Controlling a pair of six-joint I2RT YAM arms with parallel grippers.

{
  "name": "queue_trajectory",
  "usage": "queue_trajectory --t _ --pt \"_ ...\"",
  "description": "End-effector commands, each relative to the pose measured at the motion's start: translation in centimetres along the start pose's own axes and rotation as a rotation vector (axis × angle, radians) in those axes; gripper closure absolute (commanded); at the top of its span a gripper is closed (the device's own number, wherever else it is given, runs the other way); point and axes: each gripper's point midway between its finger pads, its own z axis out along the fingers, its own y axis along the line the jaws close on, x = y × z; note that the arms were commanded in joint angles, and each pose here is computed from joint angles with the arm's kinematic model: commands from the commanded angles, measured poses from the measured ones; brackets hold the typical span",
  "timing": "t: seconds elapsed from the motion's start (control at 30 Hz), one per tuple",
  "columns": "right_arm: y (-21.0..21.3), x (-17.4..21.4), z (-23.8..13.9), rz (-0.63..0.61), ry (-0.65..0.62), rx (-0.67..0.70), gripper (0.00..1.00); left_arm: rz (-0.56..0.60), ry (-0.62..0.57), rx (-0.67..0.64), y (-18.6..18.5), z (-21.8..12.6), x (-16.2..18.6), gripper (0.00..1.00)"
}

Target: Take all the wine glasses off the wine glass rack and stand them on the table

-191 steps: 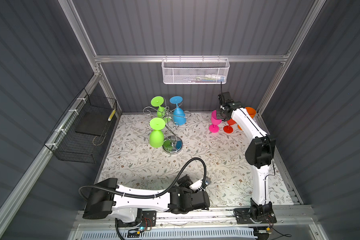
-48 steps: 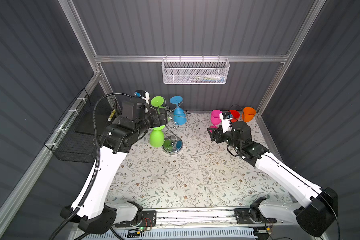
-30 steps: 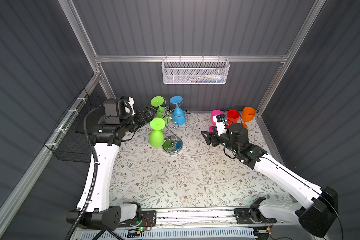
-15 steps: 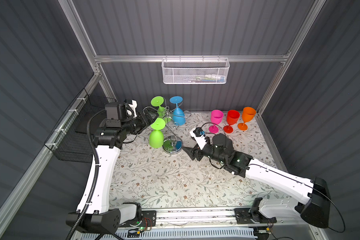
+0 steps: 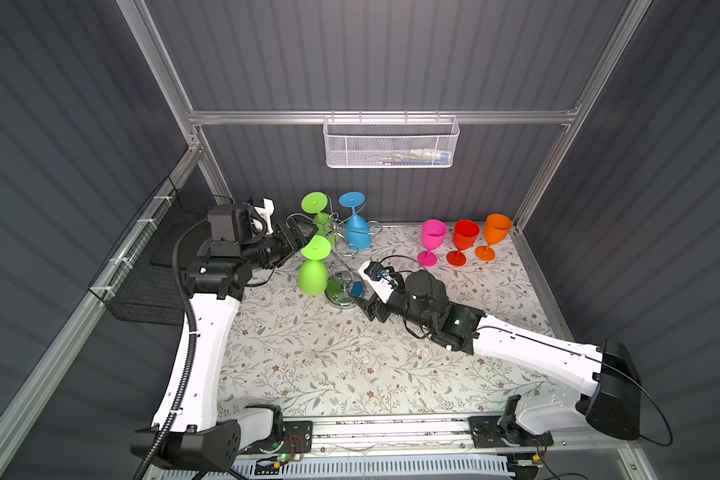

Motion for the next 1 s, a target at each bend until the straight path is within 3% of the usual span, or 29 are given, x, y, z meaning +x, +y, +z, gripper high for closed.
queue_trajectory --t 0.0,0.37,0.97 --pt "-0.6 -2.1 0.3 -0.031 -0.064 0.036 0.22 -0.004 0.000 0.026 -0.3 -0.1 0.0 0.17" --pt "-0.9 -2.5 0.7 -0.048 -0.091 0.056 0.22 -0.030 0.013 0.019 0.1 0.5 0.1 0.22" --pt "-0.9 -2.3 1.3 -0.050 -0.098 0.068 0.22 -0.062 0.060 -0.016 1.0 0.4 1.3 0.46"
